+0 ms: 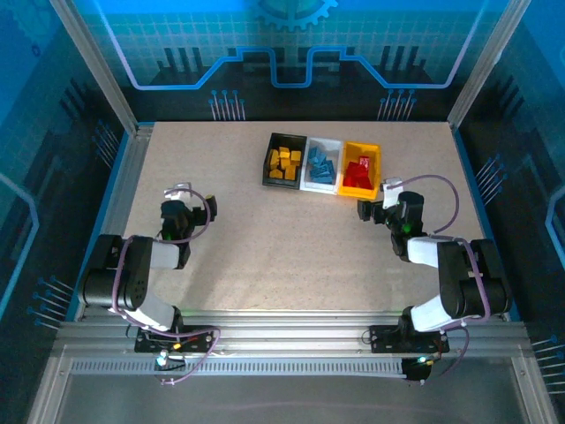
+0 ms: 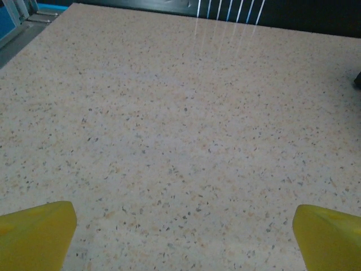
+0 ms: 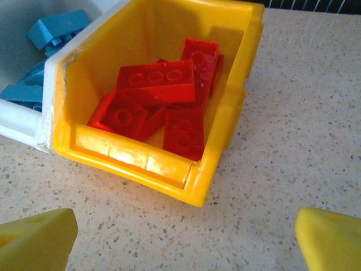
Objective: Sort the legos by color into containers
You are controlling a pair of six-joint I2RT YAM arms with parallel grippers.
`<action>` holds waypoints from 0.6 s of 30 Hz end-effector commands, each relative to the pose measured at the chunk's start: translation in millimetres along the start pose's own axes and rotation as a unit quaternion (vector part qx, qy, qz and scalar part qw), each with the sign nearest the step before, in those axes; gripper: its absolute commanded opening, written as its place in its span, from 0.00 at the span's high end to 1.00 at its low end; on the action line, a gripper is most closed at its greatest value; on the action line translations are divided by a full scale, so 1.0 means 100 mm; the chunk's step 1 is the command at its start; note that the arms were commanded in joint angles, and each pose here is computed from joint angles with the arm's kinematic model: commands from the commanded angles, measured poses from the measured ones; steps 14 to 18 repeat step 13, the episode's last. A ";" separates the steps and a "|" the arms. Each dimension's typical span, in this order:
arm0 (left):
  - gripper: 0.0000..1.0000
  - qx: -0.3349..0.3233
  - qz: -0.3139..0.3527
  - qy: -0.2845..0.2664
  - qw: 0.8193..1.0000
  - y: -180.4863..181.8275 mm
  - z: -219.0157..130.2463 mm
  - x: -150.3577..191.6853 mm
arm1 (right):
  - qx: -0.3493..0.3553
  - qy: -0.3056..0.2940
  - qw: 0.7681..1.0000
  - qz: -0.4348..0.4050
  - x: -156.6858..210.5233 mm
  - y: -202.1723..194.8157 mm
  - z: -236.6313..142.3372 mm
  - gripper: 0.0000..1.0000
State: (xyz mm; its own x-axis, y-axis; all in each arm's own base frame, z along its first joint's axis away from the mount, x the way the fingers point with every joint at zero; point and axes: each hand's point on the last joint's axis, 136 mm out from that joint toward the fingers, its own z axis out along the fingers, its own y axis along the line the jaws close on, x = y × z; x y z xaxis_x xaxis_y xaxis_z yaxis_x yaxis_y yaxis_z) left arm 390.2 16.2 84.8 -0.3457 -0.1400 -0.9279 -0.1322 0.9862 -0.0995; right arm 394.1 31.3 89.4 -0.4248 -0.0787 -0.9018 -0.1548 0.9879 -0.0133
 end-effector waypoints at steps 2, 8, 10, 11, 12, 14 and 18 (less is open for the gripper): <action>0.01 0.016 0.015 -0.022 1.000 -0.09 0.01 -0.12 | 0.002 -0.023 1.000 -0.013 -0.06 0.03 0.01 0.00; 0.01 0.054 0.030 -0.009 0.998 -0.23 0.02 -0.09 | 0.000 -0.021 1.000 -0.012 -0.05 0.03 0.01 0.00; 0.01 0.056 0.029 -0.007 0.998 -0.23 0.03 -0.09 | 0.001 -0.021 1.000 -0.011 -0.05 0.02 0.01 0.00; 0.01 0.056 0.028 -0.007 0.998 -0.23 0.03 -0.09 | 0.000 -0.022 1.000 -0.011 -0.06 0.02 0.01 0.00; 0.01 0.056 0.029 -0.008 0.998 -0.23 0.02 -0.09 | 0.000 -0.021 1.000 -0.011 -0.05 0.02 0.01 0.00; 0.01 0.056 0.030 -0.010 0.998 -0.23 0.02 -0.10 | 0.000 -0.022 1.000 -0.011 -0.05 0.02 0.01 0.00; 0.01 0.056 0.030 -0.010 0.998 -0.23 0.02 -0.10 | 0.000 -0.022 1.000 -0.011 -0.05 0.02 0.01 0.00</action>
